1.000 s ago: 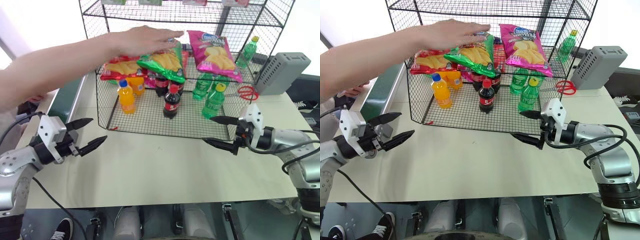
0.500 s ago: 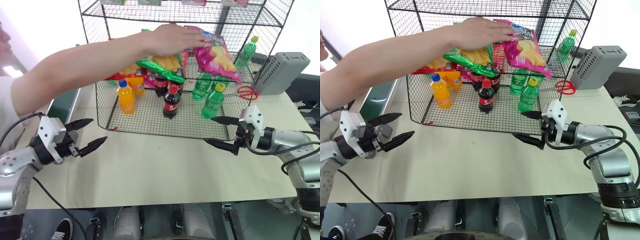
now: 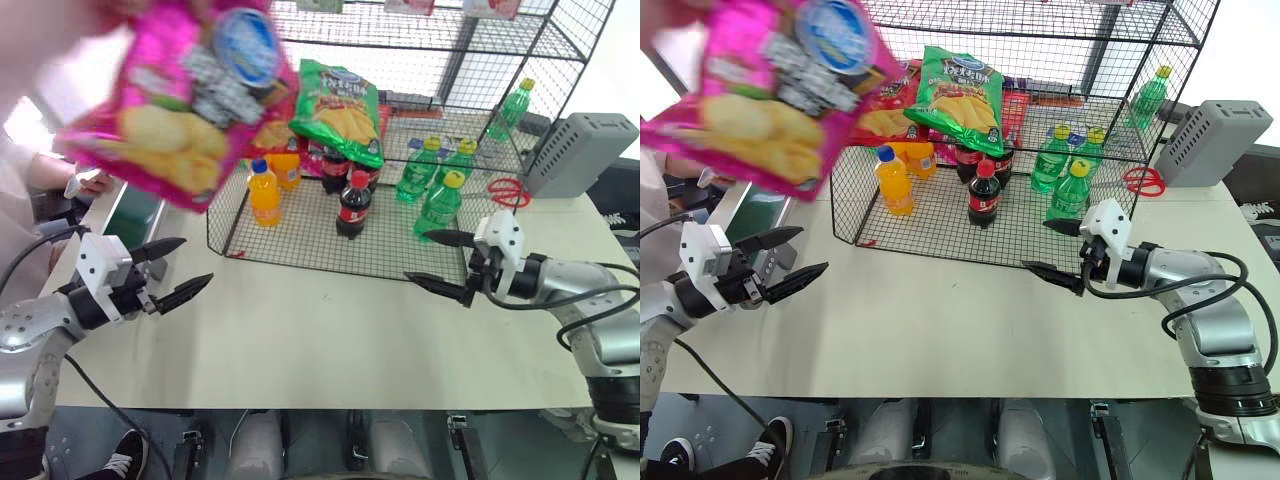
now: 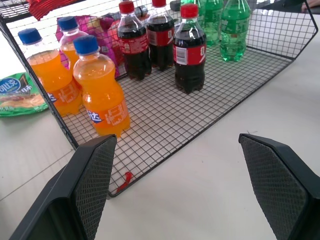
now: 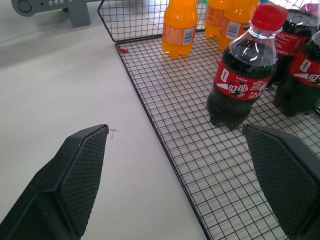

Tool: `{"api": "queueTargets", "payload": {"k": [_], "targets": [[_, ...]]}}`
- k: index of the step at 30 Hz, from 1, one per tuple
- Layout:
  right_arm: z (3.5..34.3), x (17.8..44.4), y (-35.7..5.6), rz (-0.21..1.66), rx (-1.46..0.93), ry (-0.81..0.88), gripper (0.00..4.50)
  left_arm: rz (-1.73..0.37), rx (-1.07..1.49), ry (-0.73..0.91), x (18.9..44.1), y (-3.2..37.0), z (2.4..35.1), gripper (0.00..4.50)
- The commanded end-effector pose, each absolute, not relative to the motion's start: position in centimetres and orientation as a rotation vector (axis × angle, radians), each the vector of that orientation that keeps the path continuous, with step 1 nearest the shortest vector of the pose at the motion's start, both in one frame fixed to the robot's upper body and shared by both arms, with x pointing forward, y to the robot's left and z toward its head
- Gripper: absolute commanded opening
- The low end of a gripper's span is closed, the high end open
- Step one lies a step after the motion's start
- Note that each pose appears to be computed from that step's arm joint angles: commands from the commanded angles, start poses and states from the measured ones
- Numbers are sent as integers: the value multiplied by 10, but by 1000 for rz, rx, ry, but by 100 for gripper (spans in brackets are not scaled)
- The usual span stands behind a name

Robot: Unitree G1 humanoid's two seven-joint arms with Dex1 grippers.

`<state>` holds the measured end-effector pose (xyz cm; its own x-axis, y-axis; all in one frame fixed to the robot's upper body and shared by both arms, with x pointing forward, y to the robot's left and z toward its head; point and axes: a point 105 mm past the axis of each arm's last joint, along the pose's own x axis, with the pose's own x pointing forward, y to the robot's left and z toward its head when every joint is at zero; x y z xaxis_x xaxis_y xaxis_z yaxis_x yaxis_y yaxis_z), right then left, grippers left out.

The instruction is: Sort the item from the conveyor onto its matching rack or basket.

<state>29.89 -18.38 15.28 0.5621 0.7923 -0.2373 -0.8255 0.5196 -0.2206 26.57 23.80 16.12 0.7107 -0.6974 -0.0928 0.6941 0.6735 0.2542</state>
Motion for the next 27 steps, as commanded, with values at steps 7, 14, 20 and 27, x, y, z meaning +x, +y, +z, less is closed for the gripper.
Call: {"api": "queueTargets", "payload": {"k": [7, 14, 20, 27], "targets": [[168, 303, -177, 978, -350, 66, 448, -776, 305, -56, 264, 243, 171, 416], [172, 300, -174, 1015, -335, 55, 448, -750, 315, -81, 265, 245, 175, 416], [174, 299, -165, 1037, -342, 54, 448, -759, 290, 22, 263, 244, 165, 416], [169, 297, -166, 1045, -339, 71, 448, -735, 317, 54, 265, 247, 167, 416]]}}
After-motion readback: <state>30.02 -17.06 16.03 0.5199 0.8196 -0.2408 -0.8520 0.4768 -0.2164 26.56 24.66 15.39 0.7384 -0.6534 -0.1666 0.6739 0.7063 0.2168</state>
